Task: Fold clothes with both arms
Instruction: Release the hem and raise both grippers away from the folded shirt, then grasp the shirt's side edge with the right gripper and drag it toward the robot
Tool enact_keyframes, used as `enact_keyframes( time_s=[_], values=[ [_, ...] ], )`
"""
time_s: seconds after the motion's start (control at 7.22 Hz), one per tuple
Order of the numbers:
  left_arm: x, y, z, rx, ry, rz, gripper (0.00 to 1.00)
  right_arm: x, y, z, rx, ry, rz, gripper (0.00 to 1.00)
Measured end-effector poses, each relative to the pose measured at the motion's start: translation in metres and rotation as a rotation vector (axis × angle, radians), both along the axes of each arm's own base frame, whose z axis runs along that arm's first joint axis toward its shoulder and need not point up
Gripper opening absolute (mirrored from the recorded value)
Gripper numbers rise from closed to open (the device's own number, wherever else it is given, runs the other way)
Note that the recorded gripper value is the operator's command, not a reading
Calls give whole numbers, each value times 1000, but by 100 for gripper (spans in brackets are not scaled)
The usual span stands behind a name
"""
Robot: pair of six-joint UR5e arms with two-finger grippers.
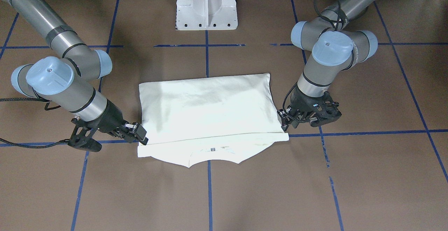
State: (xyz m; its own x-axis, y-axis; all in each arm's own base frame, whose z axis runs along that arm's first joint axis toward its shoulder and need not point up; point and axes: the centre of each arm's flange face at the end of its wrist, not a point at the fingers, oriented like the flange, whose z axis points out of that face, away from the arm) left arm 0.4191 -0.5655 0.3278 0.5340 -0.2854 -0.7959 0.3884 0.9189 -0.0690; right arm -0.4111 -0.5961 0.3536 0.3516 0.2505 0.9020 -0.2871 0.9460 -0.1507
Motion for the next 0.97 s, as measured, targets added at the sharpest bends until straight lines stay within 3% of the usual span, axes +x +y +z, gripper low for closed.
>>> enact_keyframes(
  time_s=[0.14,0.55,0.97],
  values=[
    [-2,0,-2,1,2,-2,100,0,9,-3,6,-9,-6,100],
    [-6,2,-5,2,13,-8,100,-1,108,3,45,-33,-63,100],
    [-10,7,-18,-2,41,-26,100,-22,171,43,43,33,-90,97]
  ],
)
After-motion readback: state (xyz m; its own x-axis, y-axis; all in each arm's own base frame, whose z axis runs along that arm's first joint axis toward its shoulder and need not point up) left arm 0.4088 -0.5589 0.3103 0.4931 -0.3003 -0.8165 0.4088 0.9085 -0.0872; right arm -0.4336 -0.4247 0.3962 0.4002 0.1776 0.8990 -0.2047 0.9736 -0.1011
